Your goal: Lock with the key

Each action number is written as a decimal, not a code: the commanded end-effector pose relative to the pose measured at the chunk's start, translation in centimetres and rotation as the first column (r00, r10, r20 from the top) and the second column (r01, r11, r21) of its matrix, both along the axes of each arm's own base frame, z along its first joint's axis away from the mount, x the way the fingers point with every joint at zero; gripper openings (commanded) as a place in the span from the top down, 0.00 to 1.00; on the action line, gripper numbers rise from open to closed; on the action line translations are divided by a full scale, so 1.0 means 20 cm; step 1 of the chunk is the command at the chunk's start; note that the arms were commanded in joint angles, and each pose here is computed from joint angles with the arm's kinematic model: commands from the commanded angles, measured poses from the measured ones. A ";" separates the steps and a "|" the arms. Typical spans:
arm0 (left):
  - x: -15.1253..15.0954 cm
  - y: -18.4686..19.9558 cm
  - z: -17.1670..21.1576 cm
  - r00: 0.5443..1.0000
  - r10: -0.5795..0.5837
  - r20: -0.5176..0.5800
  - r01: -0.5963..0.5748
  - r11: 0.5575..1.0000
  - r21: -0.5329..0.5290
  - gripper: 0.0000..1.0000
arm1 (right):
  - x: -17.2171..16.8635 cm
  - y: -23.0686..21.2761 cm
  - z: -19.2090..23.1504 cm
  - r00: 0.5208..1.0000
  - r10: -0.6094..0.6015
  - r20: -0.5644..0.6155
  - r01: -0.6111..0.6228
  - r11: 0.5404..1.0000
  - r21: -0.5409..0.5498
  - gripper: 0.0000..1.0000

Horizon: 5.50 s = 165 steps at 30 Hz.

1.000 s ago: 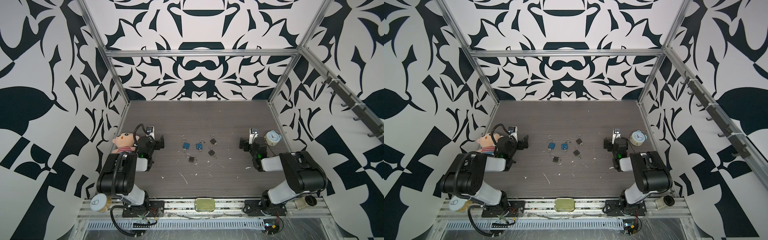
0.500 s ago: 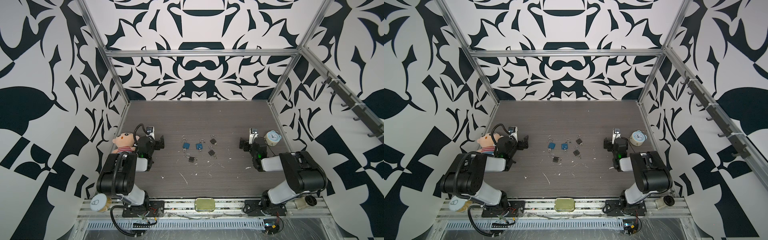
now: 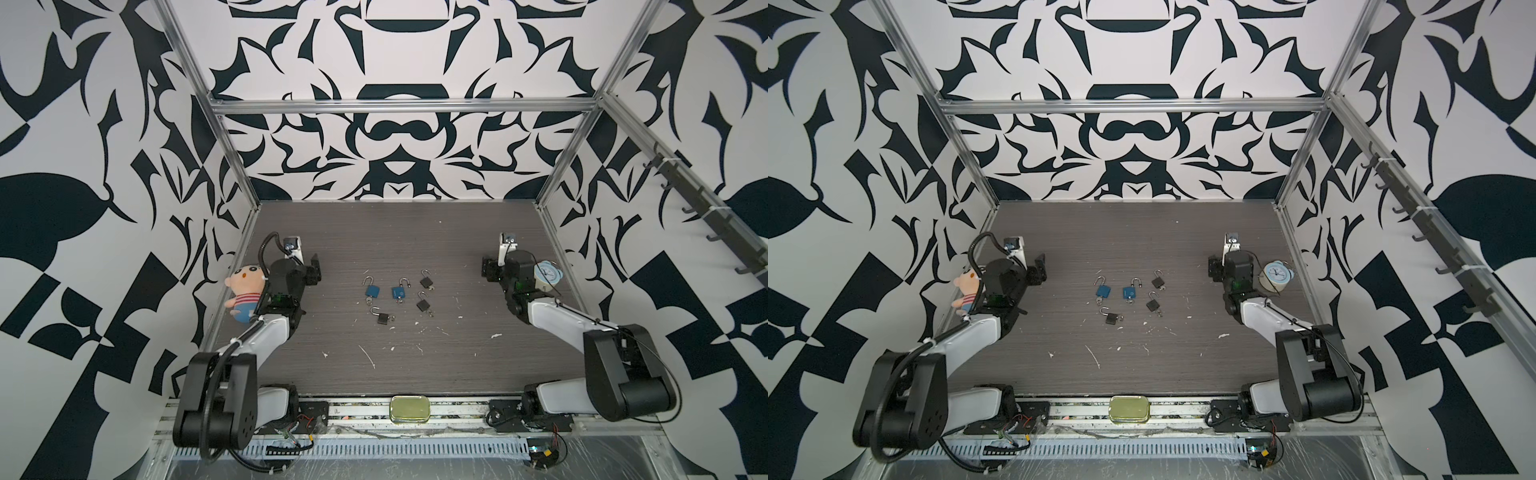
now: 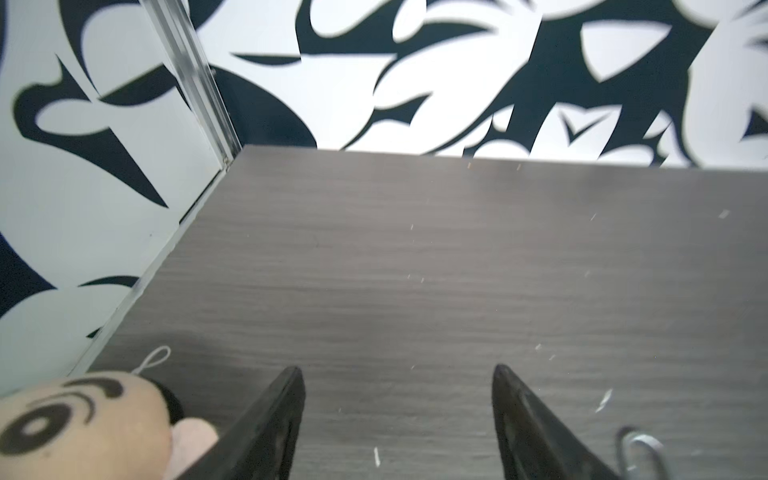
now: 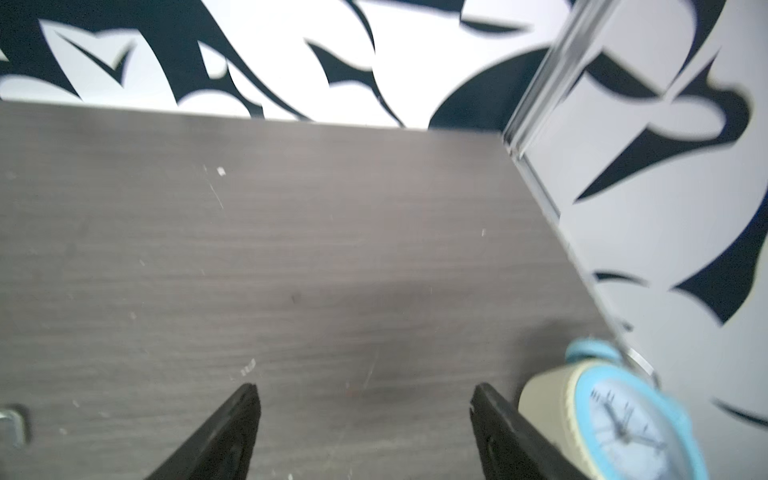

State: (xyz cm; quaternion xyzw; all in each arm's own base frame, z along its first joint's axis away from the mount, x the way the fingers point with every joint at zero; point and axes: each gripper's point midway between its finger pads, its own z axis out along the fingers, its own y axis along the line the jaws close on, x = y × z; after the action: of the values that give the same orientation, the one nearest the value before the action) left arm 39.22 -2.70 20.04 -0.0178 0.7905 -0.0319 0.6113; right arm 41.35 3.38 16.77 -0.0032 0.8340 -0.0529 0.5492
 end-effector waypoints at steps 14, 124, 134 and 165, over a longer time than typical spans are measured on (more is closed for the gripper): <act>-0.30 -0.28 -0.02 0.928 -0.158 -0.338 0.072 0.964 -0.254 0.30 | -0.21 0.80 -0.31 0.755 0.488 -0.438 -0.470 0.869 0.158 0.29; -0.51 -1.12 -0.01 0.619 -0.725 -0.304 0.427 0.634 -0.645 0.60 | -0.75 1.66 0.22 0.516 0.819 -0.251 -0.834 0.547 0.069 1.00; -0.49 -1.15 0.00 0.618 -0.732 -0.288 0.434 0.623 -0.651 0.65 | -0.75 1.66 0.24 0.516 0.822 -0.243 -0.836 0.544 0.066 1.00; -0.49 -1.18 -0.09 0.586 -0.741 -0.327 0.418 0.622 -0.662 1.00 | -0.75 1.67 0.29 0.525 0.825 -0.209 -0.835 0.547 0.062 1.00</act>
State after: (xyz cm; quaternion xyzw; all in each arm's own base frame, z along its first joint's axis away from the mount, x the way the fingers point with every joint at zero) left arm 29.33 -26.14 18.79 0.0738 0.8477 -0.4530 0.2660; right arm 26.15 35.82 17.93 -0.4290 0.8131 0.1647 0.3573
